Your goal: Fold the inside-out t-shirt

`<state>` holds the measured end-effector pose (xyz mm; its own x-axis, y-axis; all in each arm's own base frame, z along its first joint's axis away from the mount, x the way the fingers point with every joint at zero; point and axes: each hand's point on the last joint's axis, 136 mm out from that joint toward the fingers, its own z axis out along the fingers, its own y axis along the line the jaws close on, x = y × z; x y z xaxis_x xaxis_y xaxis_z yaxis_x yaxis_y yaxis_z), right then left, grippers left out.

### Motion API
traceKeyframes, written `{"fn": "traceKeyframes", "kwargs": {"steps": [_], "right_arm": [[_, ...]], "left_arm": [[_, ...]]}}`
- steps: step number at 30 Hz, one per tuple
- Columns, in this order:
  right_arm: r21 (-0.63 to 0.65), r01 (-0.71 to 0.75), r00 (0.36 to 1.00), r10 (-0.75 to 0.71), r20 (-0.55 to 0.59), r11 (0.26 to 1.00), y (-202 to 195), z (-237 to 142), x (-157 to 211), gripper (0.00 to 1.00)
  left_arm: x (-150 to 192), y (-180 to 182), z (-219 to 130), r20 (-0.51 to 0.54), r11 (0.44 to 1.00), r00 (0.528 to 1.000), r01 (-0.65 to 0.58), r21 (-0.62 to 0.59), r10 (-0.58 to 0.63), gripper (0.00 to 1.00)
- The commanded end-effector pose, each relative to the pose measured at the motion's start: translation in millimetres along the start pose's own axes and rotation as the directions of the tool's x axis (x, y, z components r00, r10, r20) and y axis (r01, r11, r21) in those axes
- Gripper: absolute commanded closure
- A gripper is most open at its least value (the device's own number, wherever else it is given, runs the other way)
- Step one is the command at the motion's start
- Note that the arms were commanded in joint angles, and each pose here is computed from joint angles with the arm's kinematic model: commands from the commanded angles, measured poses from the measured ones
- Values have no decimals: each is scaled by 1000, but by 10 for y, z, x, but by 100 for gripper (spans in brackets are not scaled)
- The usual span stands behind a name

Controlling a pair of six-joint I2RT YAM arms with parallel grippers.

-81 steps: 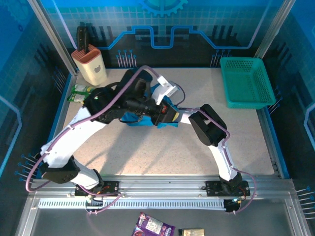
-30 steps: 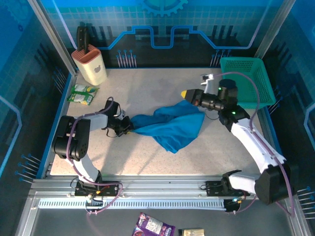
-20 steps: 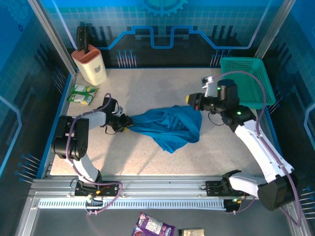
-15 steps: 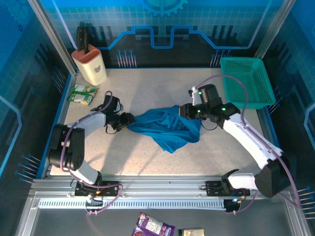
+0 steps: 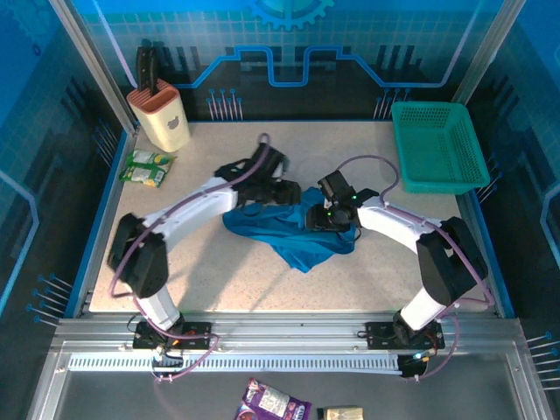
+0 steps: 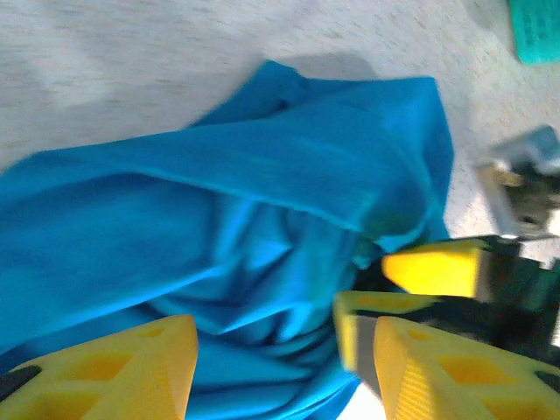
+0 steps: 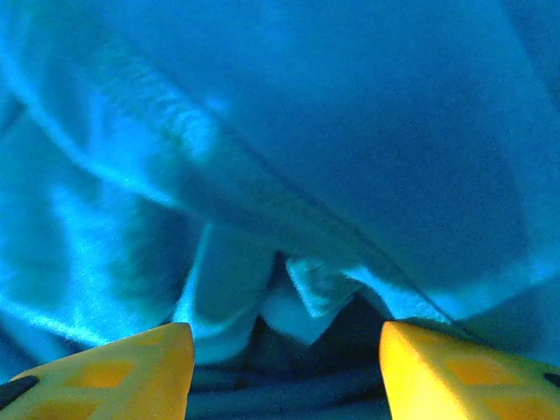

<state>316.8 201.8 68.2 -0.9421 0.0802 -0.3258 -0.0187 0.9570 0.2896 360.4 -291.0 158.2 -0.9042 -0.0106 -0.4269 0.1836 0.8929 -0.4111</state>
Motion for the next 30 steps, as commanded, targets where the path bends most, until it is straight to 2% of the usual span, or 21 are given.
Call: {"fn": "traceKeyframes", "kwargs": {"steps": [1, 6, 7, 9, 13, 15, 17, 20, 24, 28, 30], "right_arm": [[27, -47, 998, 45, 48, 999, -114, 118, -131, 41], [61, -97, 992, 92, 87, 993, -363, 175, -275, 43], [67, -113, 990, 106, 88, 991, -435, 184, -300, 43], [86, -149, 985, 140, 98, 985, -622, 196, -351, 43], [115, -236, 968, 224, 114, 965, -1006, 171, -396, 44], [115, -263, 960, 248, 127, 958, -1122, 113, -417, 44], [111, -272, 957, 257, 135, 956, -1157, 22, -431, 44], [28, -231, 965, 226, 130, 973, -938, -159, -458, 46], [-67, -102, 984, 111, 141, 993, -419, -387, -407, 49], [-142, -14, 998, 22, 59, 990, 42, -262, -240, 50], [-112, 6, 1000, -4, 20, 994, 110, -114, -190, 51]], "left_arm": [[232, 68, 360, -110, 988, 991, -87, -125, 74, 43], [356, 329, 820, -186, 957, 977, -152, -247, 108, 44], [366, 406, 864, -193, 948, 975, -163, -275, 112, 49], [406, 554, 919, -205, 936, 973, -164, -312, 102, 66], [445, 698, 882, -178, 970, 984, -58, -237, 15, 91], [458, 750, 855, -170, 982, 985, 1, -191, -34, 98], [481, 776, 842, -176, 987, 982, 42, -154, -69, 100], [488, 673, 821, -179, 994, 979, 95, -50, -102, 100], [476, 567, 785, -173, 989, 975, 145, 30, -138, 100], [446, 463, 753, -175, 975, 969, 194, 108, -173, 100], [421, 433, 733, -173, 970, 968, 205, 129, -182, 100]]}}
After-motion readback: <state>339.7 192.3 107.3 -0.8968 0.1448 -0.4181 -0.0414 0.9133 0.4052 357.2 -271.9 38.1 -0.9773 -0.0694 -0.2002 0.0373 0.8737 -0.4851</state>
